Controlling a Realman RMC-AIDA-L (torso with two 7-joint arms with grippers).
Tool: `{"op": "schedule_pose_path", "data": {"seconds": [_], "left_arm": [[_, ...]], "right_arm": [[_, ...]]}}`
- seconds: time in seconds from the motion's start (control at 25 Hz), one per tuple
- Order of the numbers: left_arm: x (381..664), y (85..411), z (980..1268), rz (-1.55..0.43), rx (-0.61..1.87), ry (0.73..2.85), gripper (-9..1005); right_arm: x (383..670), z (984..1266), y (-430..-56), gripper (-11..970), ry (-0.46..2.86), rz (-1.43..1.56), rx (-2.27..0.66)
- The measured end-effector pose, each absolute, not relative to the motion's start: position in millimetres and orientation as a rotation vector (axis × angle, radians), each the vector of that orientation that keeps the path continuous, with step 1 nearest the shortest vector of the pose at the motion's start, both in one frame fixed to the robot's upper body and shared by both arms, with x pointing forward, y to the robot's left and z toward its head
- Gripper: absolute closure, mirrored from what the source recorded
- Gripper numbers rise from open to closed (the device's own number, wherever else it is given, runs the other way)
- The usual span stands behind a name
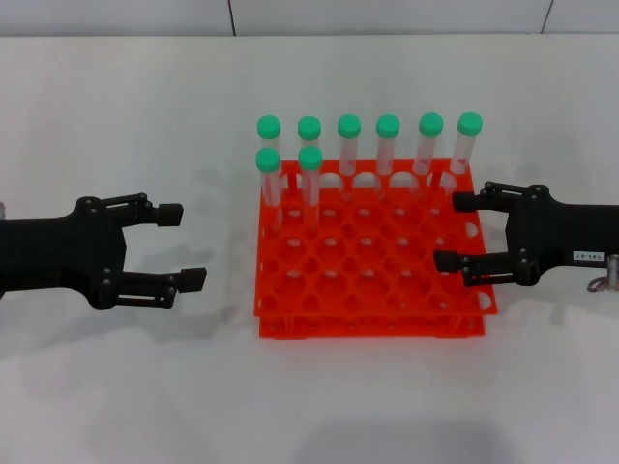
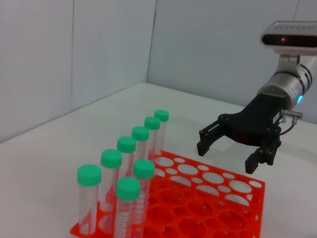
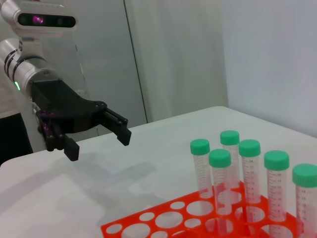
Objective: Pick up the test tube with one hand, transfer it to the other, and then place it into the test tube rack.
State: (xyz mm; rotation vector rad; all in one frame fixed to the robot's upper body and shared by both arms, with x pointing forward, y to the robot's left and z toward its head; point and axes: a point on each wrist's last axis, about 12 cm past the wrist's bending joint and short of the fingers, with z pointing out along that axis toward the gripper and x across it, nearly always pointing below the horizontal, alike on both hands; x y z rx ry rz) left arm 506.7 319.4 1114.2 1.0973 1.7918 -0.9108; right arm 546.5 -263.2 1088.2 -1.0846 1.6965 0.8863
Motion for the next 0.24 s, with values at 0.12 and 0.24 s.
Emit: {"op": "schedule_pose_path", "data": {"seconds": [0.12, 0.24], "left_arm": [[507.0, 319.7, 1113.8, -0.907, 1.096, 1.793, 108], [507.9, 320.2, 1113.4, -0.897, 1.091, 1.798, 108]], "right_arm": [[546.5, 1088.2, -263.8, 83, 1.696, 0.885, -1.083], [546.3, 1088.1, -264.1, 83, 1.696, 0.884, -1.082]]}}
